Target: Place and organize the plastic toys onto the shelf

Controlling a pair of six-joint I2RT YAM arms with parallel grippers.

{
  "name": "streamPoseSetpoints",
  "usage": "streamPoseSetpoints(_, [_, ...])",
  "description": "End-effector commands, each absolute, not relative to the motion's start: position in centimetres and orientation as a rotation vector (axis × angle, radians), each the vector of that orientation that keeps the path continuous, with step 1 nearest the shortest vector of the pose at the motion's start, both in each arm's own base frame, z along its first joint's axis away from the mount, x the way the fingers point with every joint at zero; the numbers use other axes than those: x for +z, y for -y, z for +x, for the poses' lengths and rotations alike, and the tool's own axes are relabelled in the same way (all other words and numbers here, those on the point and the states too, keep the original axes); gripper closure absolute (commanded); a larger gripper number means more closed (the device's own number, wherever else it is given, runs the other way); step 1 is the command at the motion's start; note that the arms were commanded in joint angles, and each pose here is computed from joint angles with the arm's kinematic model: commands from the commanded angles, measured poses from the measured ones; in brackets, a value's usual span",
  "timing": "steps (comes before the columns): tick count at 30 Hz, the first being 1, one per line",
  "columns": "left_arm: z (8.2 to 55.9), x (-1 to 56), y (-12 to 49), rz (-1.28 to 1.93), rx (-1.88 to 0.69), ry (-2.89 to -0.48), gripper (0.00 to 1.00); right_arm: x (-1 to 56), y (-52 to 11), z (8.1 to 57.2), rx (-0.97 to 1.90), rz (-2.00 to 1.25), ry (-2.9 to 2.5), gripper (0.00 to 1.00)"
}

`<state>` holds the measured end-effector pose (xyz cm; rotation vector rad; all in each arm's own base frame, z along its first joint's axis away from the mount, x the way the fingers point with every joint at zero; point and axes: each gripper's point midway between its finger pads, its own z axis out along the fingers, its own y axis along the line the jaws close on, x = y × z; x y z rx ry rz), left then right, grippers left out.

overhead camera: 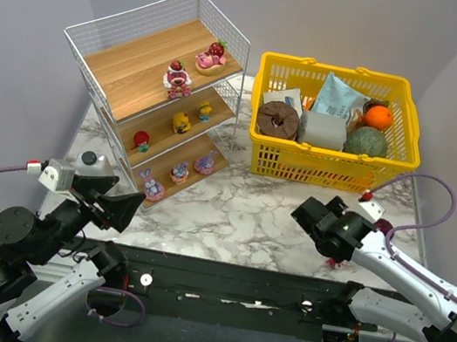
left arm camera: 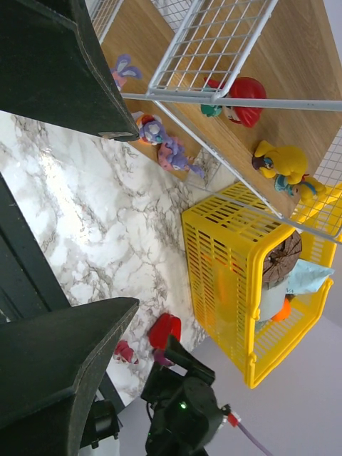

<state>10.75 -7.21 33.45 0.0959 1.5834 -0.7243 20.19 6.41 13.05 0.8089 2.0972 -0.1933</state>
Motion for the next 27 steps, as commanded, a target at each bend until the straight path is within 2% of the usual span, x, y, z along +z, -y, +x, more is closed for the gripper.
streamPoseSetpoints(1, [10.7, 33.4, 7.4, 0.103, -0.733, -1.577, 0.01, 9.1, -2.5, 16.2, -0.32, 1.082, -2.061, 0.16])
streamPoseSetpoints(10, [10.8, 33.4, 8.2, 0.121, -0.764, -1.577, 0.01, 6.4, -0.1, 13.9, -0.308, 1.241, -2.008, 0.17])
streamPoseSetpoints(18, [10.6, 33.8, 8.4, 0.123, -0.784, -1.571, 0.01, 4.9, -1.2, 14.8, -0.308, 1.243, -2.045, 0.25])
streamPoseSetpoints(24, [10.4, 34.2, 8.0, 0.12, -0.773, -1.564, 0.01, 4.0, -1.6, 15.1, -0.318, 1.236, -2.062, 0.42])
streamPoseSetpoints(25, [10.4, 34.3, 7.9, 0.12, -0.771, -1.562, 0.01, 4.0, -1.6, 15.2, -0.321, 1.23, -2.065, 0.51])
streamPoseSetpoints(27, [10.4, 34.3, 7.8, 0.119, -0.768, -1.561, 0.01, 4.3, -1.8, 15.7, -0.309, 1.213, -2.063, 0.61])
